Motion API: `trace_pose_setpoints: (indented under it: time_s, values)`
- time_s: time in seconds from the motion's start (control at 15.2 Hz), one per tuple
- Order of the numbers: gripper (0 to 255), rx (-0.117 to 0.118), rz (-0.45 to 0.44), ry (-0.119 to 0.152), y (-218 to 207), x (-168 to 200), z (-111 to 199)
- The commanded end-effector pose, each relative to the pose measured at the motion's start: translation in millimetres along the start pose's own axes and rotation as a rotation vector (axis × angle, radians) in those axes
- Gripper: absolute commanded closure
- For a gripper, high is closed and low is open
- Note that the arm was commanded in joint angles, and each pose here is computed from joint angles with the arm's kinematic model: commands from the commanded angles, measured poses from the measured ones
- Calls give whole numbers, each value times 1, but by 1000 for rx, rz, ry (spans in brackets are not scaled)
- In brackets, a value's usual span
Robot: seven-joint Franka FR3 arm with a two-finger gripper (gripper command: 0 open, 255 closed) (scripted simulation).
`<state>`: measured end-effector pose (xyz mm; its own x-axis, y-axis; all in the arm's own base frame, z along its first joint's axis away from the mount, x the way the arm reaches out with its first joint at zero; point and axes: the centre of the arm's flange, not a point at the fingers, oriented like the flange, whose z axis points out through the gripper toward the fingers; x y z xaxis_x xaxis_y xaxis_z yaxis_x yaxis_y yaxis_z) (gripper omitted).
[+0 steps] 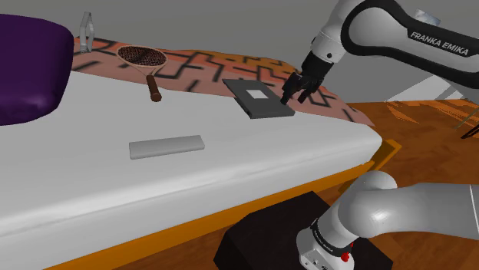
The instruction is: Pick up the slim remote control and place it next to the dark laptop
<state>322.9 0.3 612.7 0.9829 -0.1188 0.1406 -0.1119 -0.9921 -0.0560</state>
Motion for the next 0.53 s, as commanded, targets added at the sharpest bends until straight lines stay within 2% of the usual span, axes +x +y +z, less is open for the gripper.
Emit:
trace_pose_setpoints:
  time_s: [0.0,0.46]
  values:
    - [0,0,0,0,0,0,0]
    - [0,12,-264,-36,-63,62,35]
